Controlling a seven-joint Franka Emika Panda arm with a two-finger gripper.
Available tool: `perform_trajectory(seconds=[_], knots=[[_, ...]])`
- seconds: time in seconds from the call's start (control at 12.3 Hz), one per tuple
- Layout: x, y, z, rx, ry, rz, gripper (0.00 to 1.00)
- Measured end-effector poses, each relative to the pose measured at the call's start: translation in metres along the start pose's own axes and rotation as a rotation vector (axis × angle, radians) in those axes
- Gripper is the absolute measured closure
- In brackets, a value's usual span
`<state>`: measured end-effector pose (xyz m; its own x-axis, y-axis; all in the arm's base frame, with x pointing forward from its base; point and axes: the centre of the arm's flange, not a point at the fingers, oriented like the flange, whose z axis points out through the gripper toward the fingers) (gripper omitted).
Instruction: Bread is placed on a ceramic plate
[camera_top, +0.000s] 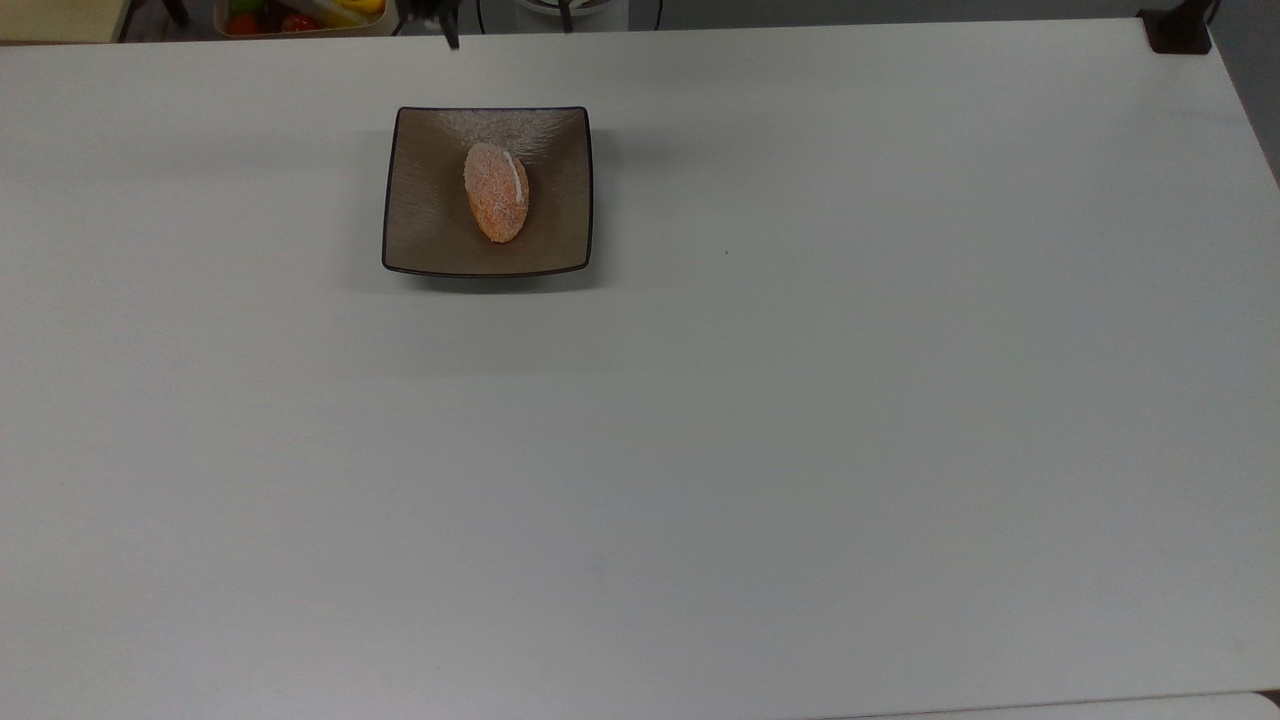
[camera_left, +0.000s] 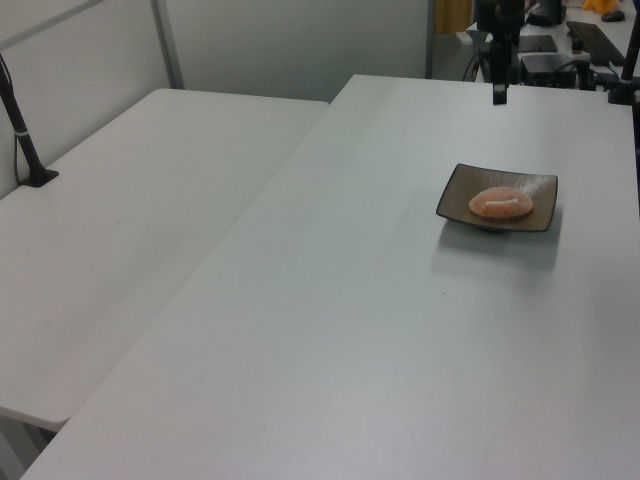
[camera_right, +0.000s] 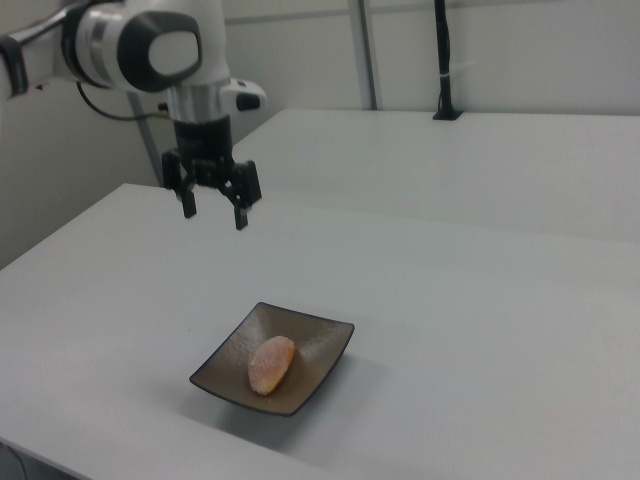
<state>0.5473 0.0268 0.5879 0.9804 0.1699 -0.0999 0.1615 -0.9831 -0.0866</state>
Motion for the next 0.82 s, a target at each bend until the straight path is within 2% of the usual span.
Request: perform_trajectory(seconds=[0.33, 0.49, 0.82], knots=[[-0.014, -0.007, -0.049, 0.027, 0.086, 0.146, 0.0], [-0.018, -0.004, -0.055, 0.028, 0.102, 0.161, 0.0], [-0.007, 0.009, -0.073, 0.017, 0.257, 0.162, 0.0]])
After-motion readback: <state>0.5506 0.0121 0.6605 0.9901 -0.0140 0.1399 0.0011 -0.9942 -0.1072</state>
